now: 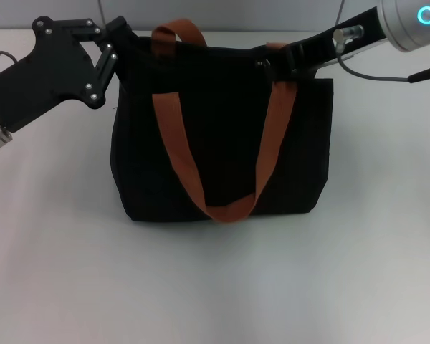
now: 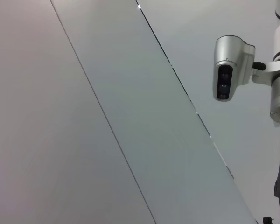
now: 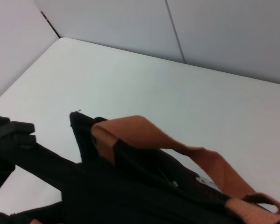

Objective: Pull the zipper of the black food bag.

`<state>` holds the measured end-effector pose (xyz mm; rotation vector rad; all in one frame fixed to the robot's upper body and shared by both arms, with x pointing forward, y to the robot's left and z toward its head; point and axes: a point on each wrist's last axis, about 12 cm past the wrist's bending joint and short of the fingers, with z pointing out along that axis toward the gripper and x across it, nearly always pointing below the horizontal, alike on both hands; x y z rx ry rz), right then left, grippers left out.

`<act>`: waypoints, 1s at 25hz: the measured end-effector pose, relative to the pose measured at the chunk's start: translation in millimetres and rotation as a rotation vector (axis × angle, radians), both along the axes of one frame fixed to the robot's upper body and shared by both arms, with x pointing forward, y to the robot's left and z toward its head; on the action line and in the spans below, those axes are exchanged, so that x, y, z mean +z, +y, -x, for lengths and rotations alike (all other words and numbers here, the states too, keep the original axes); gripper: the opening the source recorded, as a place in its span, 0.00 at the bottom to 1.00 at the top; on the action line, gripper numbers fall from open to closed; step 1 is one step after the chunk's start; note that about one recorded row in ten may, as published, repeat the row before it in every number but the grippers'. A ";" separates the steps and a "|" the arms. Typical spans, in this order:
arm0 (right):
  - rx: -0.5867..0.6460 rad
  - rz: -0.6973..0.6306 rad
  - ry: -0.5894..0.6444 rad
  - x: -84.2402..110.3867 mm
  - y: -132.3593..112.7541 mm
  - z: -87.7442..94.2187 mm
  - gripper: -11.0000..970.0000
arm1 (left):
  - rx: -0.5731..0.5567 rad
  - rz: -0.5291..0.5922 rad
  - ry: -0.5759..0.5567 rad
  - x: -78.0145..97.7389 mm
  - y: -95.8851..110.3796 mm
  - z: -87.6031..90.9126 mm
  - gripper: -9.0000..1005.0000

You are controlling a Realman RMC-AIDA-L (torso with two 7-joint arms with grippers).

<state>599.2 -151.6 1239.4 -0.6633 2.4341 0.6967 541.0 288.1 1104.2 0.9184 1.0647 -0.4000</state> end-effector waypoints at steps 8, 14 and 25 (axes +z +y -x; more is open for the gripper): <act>-0.026 0.010 -0.001 0.5 -8.0 1.1 0.01 | 0.004 0.000 0.000 0.1 1.0 0.0 0.04; -0.037 -0.003 -0.011 3.1 -11.7 1.1 0.01 | 0.006 -0.001 -0.002 0.5 1.4 -0.5 0.04; -0.026 -0.162 -0.047 8.5 -32.1 6.1 0.04 | 0.004 0.000 -0.004 1.3 0.4 -1.6 0.04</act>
